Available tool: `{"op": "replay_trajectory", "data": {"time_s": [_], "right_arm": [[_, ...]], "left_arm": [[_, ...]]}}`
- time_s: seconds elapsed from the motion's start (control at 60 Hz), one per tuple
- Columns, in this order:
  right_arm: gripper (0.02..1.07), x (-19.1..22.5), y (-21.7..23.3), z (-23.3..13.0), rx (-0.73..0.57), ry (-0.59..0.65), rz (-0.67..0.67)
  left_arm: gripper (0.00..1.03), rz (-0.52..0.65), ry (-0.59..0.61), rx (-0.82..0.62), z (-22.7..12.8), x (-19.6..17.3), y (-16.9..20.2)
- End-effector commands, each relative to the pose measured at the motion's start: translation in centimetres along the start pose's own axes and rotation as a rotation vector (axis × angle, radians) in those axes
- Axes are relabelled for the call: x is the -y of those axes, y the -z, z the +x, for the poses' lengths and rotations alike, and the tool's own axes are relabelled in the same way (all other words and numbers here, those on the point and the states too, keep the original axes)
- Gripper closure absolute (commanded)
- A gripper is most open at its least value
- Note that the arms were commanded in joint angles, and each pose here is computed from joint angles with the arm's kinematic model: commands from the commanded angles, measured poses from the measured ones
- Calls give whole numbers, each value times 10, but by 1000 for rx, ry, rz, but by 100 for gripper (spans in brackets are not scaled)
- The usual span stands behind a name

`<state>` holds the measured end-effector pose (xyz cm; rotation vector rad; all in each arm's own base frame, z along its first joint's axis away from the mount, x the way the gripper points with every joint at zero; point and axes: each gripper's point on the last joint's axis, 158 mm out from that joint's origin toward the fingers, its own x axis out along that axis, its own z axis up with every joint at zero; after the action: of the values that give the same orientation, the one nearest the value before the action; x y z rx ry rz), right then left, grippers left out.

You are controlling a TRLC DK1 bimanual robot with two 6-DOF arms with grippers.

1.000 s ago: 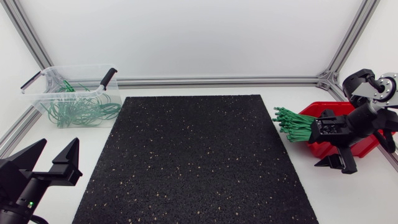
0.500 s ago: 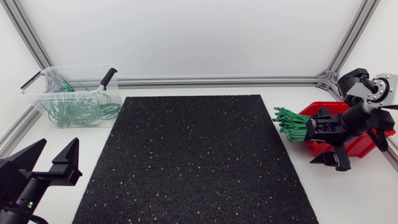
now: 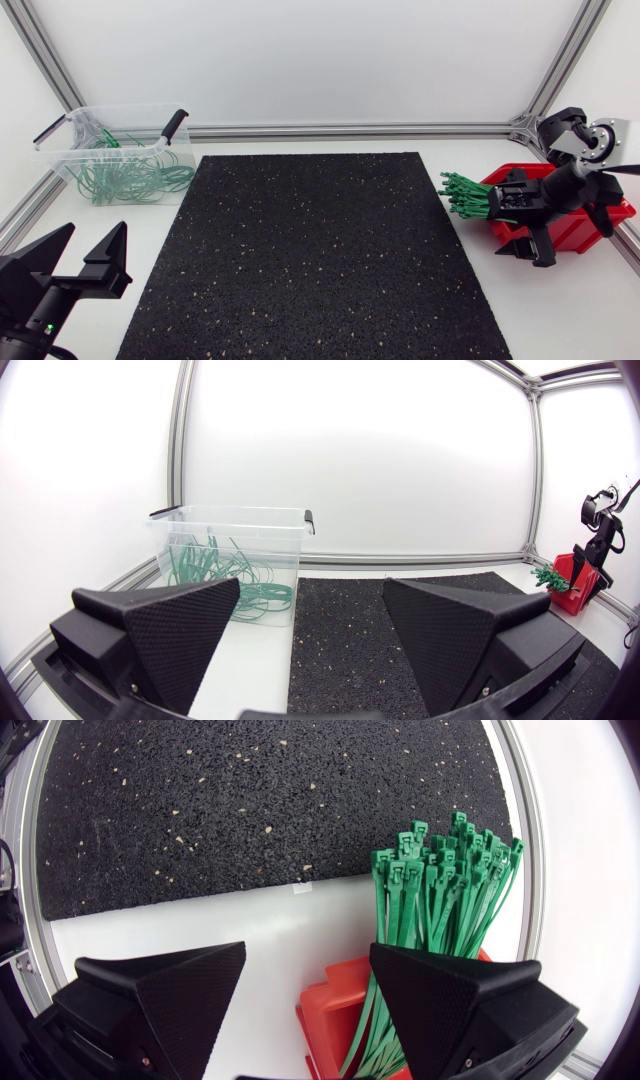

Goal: Take a green cable tie from the red box, thread the tail through the head to close it, then place it in the transparent bin on the left.

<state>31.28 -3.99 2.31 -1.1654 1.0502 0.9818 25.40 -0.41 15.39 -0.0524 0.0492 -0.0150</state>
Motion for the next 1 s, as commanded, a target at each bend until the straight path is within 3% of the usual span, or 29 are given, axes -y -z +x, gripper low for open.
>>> {"op": "replay_trajectory", "data": {"time_s": [0.0,0.233,0.817,0.983], "right_arm": [[16,8,-1,-1,-4,12,8],[16,14,-1,-6,-3,29,11],[17,-24,3,19,-17,-65,12],[22,-38,4,15,-28,-65,-10]], "left_arm": [[3,-17,-5,-68,2,-1,27],[3,-17,-2,-70,2,-1,27],[3,-17,1,-71,2,0,27],[3,-17,-1,-73,2,0,27]]}}
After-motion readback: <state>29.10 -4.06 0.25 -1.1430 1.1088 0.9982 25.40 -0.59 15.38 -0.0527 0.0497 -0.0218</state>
